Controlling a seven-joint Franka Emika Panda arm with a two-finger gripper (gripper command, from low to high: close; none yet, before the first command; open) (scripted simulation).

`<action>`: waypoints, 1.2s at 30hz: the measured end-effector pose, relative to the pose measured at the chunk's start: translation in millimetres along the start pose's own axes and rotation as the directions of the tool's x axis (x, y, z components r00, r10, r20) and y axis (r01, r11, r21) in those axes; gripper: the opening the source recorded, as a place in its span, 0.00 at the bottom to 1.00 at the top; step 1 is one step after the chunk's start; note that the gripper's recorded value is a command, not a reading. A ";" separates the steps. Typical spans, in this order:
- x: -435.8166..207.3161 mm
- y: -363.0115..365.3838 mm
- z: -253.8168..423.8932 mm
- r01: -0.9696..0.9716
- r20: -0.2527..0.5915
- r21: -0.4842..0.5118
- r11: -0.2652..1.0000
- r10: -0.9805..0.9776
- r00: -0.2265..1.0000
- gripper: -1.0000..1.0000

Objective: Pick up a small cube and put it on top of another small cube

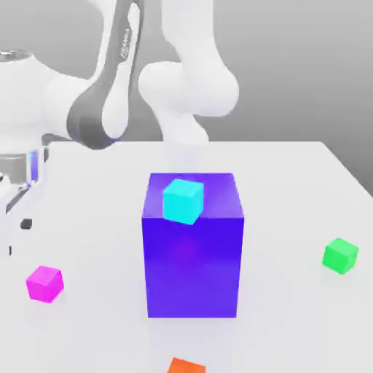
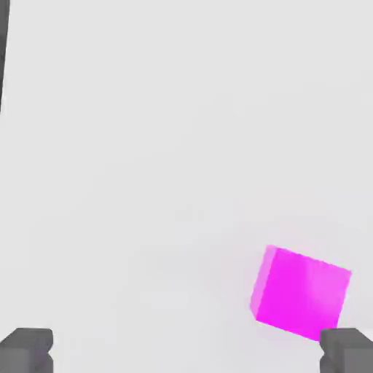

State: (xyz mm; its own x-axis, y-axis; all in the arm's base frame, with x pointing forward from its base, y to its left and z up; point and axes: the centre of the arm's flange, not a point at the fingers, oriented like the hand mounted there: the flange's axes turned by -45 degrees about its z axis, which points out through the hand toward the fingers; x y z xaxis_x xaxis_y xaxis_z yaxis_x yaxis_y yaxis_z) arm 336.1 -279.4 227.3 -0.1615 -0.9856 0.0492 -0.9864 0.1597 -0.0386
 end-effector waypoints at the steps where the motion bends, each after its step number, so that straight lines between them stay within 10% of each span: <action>1: 1.6 10.2 15.6 -0.057 0.021 -0.019 0.998 0.057 0.998 0.50; 7: 0.7 23.4 85.8 -0.126 0.044 -0.043 0.991 0.128 0.991 0.50; 8: -0.1 24.5 94.9 -0.126 0.044 -0.044 0.991 0.128 0.991 0.00; 24: -13.3 -18.8 15.1 0.015 0.024 0.027 1.000 -0.015 1.000 0.00; 30: -160.5 -91.2 -29.0 0.493 0.003 0.134 0.860 -0.498 0.867 0.00; 36: -367.6 -81.8 -74.8 0.888 -0.051 0.212 0.407 -0.903 0.426 0.00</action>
State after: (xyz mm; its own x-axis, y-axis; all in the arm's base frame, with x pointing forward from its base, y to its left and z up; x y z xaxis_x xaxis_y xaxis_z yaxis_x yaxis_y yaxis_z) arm 474.0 73.9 287.0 0.8206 -0.5615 0.1066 -0.5388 -0.8222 -0.1834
